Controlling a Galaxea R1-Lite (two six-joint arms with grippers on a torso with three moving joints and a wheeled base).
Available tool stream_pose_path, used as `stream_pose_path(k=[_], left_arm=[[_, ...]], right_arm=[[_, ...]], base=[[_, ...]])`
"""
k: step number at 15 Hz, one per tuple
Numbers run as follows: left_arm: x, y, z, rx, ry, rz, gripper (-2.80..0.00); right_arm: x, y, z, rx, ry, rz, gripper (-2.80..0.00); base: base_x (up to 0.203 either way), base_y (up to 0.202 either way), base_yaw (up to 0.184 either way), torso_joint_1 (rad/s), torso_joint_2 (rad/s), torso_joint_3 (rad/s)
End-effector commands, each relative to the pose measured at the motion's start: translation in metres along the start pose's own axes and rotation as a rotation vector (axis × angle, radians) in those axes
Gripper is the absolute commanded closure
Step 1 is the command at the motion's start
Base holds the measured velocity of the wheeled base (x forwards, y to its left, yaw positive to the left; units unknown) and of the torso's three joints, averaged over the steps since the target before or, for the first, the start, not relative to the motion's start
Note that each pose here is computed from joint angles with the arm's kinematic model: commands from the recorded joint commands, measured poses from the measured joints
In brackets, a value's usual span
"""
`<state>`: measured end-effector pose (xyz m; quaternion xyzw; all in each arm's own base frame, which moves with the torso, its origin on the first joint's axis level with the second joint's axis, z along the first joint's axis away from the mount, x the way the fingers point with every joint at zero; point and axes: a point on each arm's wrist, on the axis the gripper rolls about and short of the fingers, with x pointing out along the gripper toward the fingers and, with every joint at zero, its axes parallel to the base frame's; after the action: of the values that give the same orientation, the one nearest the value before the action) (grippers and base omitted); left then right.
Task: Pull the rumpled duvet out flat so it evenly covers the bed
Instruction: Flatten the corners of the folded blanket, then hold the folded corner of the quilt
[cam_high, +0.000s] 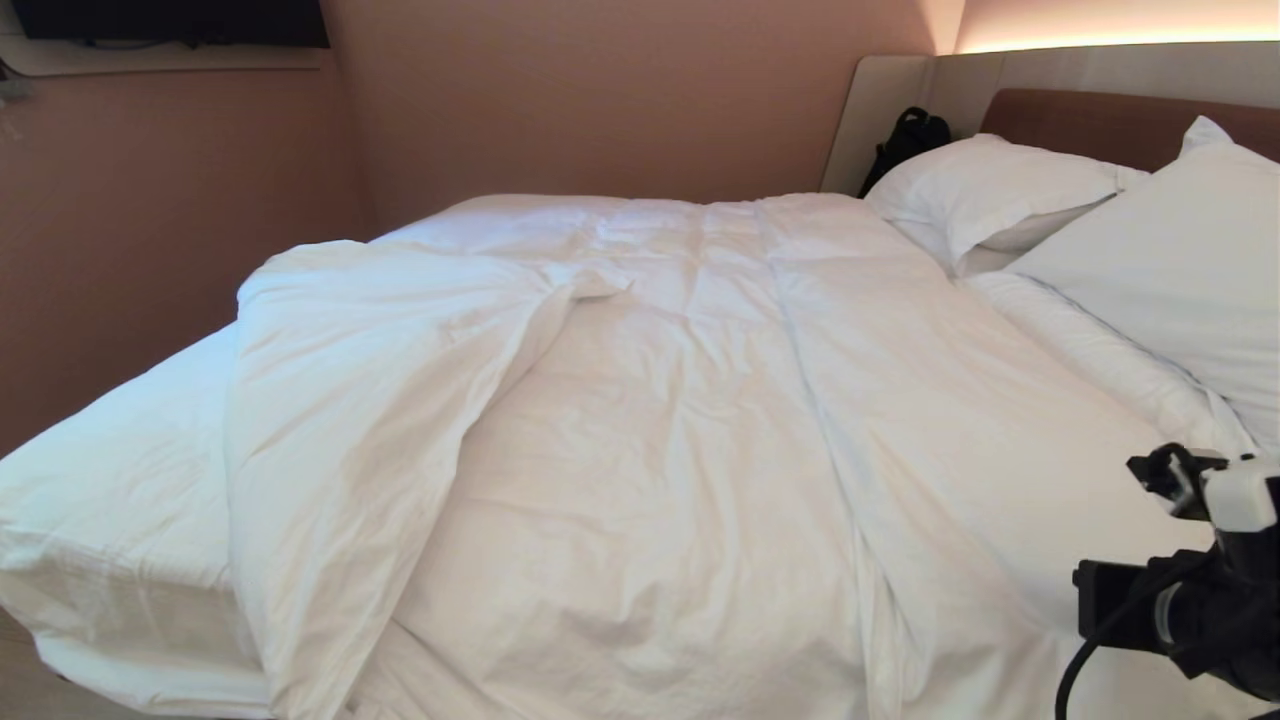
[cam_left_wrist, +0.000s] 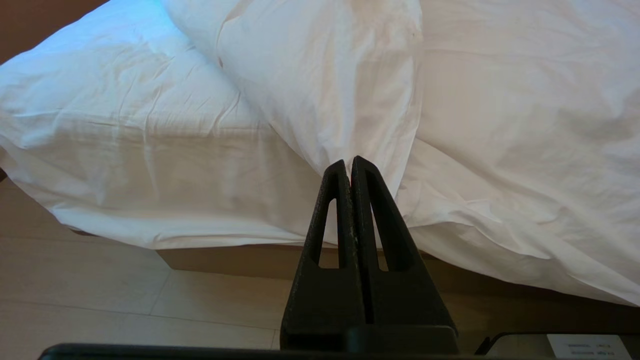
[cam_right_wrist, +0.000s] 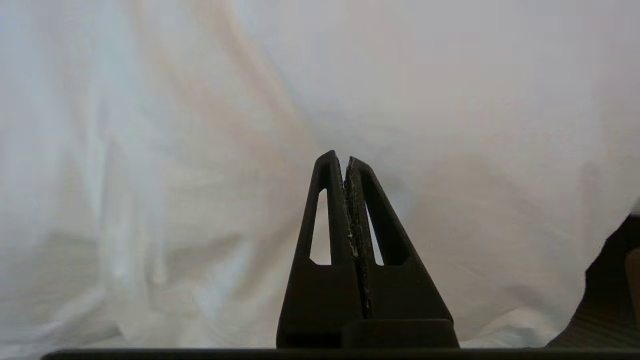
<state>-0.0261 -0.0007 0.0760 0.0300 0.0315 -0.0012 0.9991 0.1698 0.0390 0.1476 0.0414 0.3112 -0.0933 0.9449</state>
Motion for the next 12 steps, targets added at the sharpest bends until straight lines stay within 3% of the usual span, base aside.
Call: stream_pose_path(k=[1, 5, 12], left_arm=[[0.000, 0.000, 0.000, 0.000, 0.000, 0.000, 0.00], [0.000, 0.000, 0.000, 0.000, 0.001, 0.000, 0.00], [0.000, 0.000, 0.000, 0.000, 0.000, 0.000, 0.00]], right_arm=[[-0.019, -0.012, -0.003, -0.018, 0.073, -0.045, 0.00], [-0.003, -0.019, -0.004, 0.012, 0.134, -0.113, 0.00], [0.022, -0.038, -0.001, 0.094, 0.229, -0.151, 0.00]], base=[[0.000, 0.000, 0.000, 0.000, 0.00, 0.000], [0.000, 0.000, 0.000, 0.000, 0.00, 0.000], [0.000, 0.000, 0.000, 0.000, 0.00, 0.000]])
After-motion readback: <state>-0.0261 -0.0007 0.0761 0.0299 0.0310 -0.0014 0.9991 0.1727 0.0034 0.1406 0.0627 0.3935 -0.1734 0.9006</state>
